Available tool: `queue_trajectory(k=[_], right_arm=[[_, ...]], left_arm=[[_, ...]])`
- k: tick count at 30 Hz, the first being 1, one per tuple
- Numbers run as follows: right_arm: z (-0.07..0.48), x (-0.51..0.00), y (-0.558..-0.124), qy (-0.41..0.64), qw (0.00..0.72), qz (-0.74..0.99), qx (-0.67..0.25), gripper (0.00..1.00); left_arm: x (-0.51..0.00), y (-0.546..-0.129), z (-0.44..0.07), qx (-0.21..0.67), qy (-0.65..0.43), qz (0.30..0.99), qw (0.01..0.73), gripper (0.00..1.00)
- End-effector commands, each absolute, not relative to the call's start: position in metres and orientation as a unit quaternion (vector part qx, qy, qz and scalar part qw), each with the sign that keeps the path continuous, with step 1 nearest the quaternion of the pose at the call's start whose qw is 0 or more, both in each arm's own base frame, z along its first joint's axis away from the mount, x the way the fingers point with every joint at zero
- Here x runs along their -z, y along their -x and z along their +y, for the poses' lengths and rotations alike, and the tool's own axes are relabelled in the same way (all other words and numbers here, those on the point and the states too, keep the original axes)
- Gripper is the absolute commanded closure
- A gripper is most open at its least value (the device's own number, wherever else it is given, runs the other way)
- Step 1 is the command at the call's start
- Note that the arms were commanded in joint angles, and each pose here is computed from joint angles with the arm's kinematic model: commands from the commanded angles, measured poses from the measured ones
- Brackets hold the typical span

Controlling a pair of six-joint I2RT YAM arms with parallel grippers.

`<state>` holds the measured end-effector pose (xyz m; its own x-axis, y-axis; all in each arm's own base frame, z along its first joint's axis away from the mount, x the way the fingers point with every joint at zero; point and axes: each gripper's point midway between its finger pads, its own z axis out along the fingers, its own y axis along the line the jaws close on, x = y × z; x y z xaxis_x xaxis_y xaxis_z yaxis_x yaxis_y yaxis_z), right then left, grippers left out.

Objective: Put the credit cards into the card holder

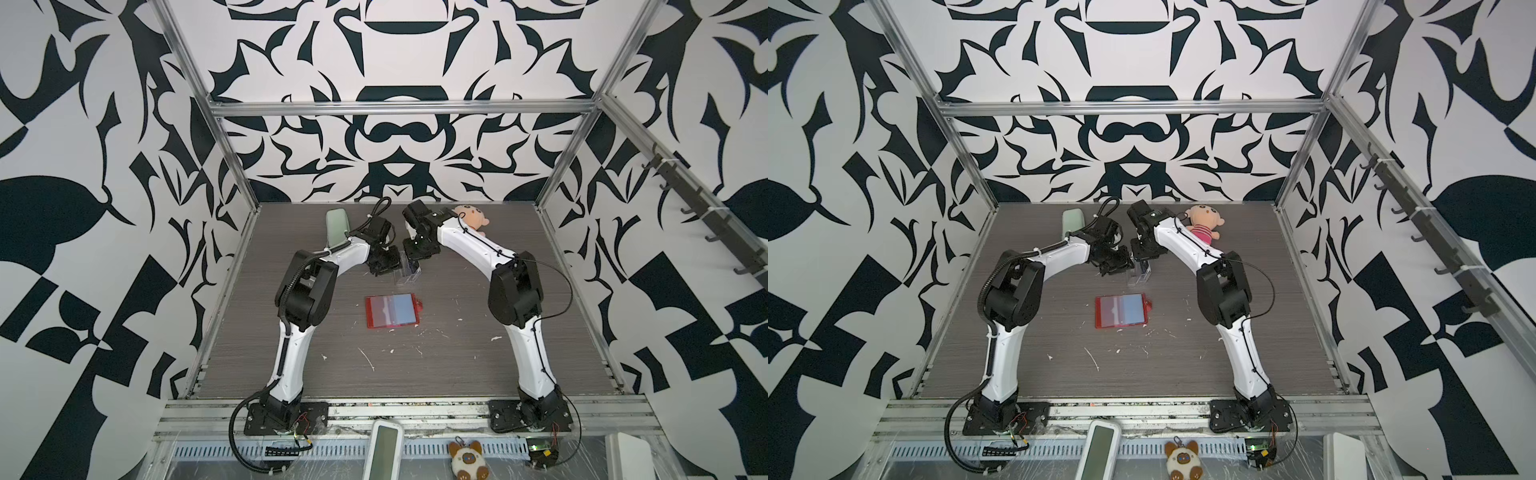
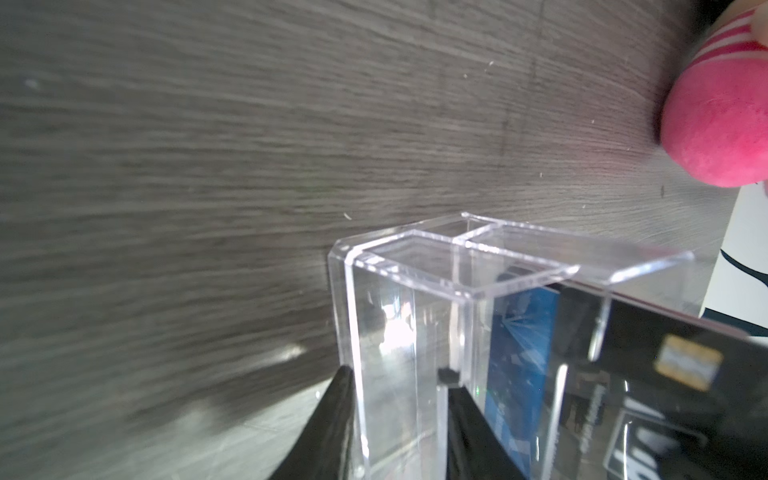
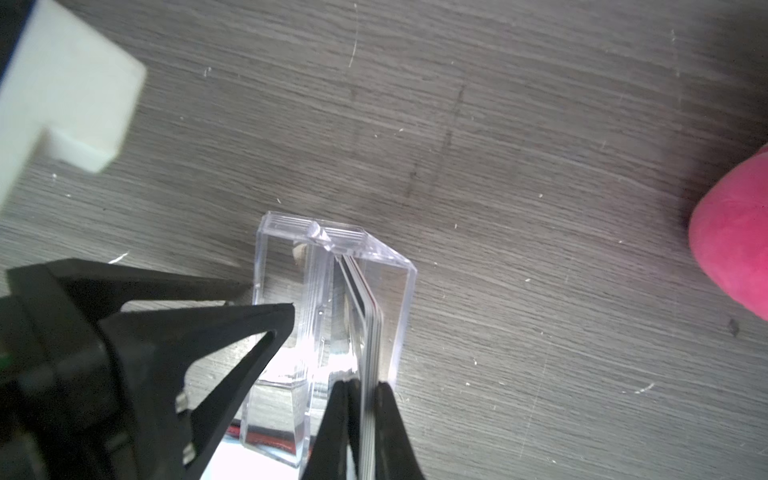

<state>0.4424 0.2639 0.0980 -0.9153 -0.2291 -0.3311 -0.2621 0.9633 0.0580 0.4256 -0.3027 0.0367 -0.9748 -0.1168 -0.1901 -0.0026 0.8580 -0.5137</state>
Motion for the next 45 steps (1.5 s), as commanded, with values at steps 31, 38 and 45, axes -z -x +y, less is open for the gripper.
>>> queue_trajectory(k=[31, 38, 45], right_arm=[[0.255, -0.158, -0.437, 0.123, 0.214, 0.966, -0.07, 1.0], [0.258, -0.182, -0.426, 0.11, 0.247, 0.952, -0.142, 1.0], [0.256, -0.195, -0.4, 0.107, 0.269, 0.931, -0.221, 1.0]], left_arm=[[-0.001, -0.409, -0.284, 0.221, 0.045, 0.972, 0.063, 0.63], [-0.066, -0.416, -0.31, 0.298, -0.013, 0.949, 0.102, 0.52], [-0.13, -0.408, -0.31, 0.326, -0.062, 0.93, 0.16, 0.43]])
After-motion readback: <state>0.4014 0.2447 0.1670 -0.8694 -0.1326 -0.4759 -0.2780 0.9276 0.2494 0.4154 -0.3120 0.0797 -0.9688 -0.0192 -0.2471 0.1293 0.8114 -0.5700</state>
